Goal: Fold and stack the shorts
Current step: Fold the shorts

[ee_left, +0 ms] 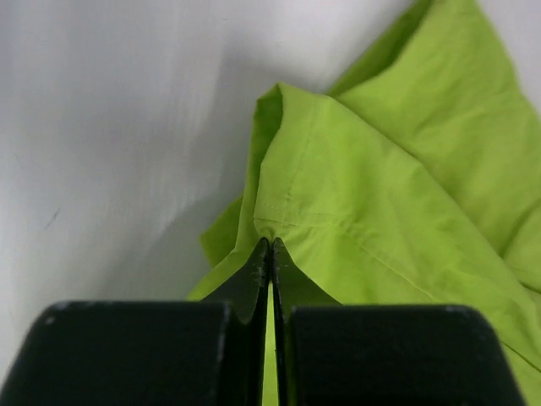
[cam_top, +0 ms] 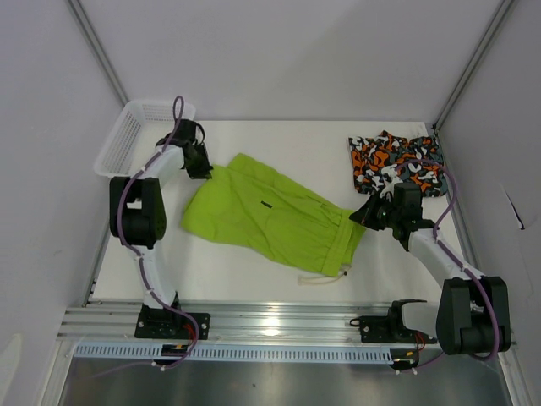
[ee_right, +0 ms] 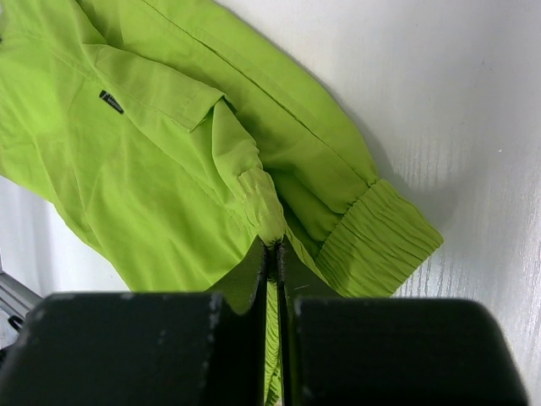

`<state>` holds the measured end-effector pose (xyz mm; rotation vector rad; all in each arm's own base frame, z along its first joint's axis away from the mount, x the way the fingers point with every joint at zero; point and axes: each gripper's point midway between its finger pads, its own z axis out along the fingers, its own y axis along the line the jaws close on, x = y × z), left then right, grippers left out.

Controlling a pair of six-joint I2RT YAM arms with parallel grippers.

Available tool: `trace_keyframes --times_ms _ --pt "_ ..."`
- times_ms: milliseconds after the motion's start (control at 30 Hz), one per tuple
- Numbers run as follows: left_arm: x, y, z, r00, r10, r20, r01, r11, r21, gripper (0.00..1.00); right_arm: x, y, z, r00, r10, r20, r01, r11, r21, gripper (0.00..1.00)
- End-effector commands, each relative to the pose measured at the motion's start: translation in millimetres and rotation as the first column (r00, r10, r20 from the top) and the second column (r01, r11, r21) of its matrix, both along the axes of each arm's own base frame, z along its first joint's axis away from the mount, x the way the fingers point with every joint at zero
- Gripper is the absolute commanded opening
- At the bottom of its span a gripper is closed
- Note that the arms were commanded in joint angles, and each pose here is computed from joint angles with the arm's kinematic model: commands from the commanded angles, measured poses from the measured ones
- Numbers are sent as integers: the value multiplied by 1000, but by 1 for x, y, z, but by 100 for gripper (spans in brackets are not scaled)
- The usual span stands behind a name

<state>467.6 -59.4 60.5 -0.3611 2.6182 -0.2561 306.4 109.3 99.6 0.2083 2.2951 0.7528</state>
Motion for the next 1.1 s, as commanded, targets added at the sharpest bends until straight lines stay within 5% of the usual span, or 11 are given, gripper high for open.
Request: trace_keyframes --times_ms 0,433,1067 --pt "9 -19 57 987 -10 159 27 995 -99 0 2 1 15 999 -2 46 1 1000 20 0" --pt "0 -3 112 953 86 292 -43 988 -151 0 -5 -6 17 996 -88 28 87 994 63 0" --pt "-7 21 103 944 176 281 -144 981 -129 0 -15 -33 -14 967 -251 -52 255 962 102 0"
